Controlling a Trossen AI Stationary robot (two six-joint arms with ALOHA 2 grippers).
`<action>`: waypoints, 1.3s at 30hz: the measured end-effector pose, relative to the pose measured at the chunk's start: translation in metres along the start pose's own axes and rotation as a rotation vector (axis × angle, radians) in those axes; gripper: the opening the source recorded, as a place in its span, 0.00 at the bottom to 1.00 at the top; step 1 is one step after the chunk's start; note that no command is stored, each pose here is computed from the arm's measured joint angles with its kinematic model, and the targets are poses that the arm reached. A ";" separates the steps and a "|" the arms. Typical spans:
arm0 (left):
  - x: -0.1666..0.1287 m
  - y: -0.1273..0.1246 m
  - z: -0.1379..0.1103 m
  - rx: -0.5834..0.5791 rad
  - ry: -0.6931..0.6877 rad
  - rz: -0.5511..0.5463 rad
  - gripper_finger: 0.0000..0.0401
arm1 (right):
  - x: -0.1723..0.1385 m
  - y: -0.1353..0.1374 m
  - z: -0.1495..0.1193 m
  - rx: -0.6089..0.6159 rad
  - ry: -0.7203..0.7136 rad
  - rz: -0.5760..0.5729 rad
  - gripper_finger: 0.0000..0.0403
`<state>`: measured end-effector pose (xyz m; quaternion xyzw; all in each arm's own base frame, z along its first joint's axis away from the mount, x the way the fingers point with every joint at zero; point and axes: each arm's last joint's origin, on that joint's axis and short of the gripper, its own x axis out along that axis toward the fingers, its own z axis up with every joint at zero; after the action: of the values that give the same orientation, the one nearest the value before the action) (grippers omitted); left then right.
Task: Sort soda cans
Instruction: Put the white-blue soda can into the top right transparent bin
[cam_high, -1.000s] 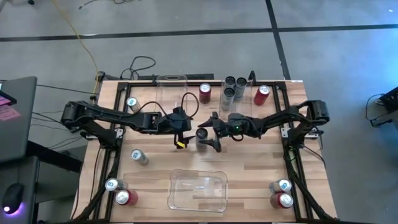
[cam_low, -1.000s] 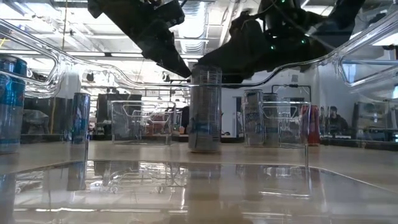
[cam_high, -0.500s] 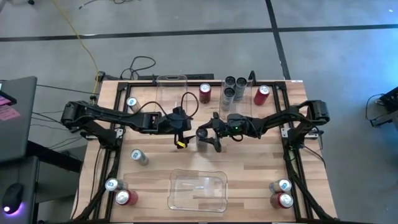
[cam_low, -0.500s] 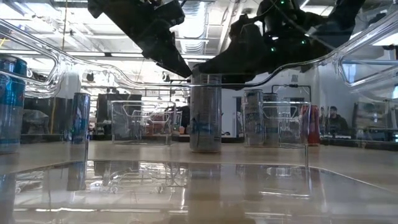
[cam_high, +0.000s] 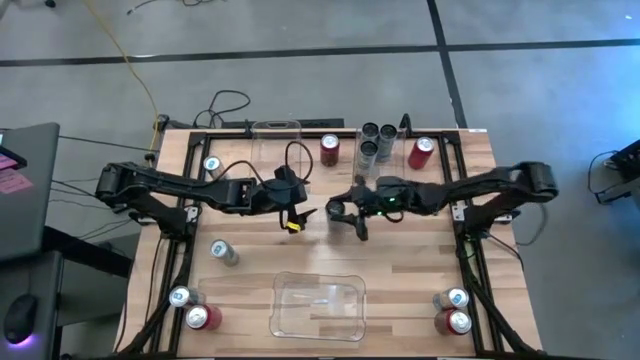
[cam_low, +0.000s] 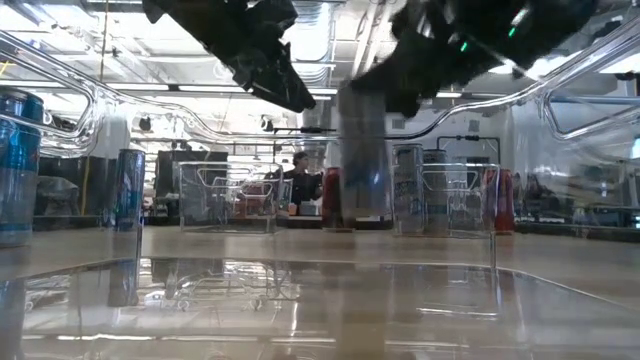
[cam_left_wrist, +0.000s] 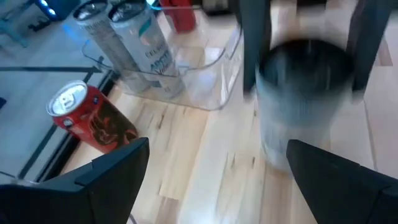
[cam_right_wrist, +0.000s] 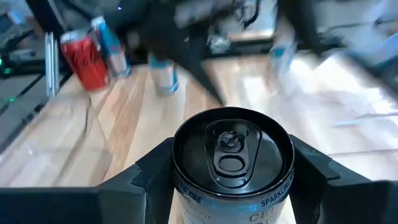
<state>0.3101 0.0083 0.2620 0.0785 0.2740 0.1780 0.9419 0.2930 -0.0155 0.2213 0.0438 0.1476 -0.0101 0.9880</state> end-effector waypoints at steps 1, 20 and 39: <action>0.000 0.000 0.000 -0.004 0.001 -0.001 0.94 | -0.008 0.002 0.006 -0.004 -0.015 -0.013 0.58; -0.006 -0.018 -0.003 -0.086 0.020 -0.071 0.94 | -0.114 -0.002 0.048 -0.031 -0.109 -0.378 0.58; -0.012 -0.029 -0.009 -0.039 0.068 -0.011 0.94 | -0.143 -0.046 -0.005 0.057 -0.053 -0.631 0.58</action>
<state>0.3038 -0.0229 0.2531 0.0524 0.3027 0.1807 0.9343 0.1538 -0.0602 0.2546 0.0232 0.1276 -0.3213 0.9381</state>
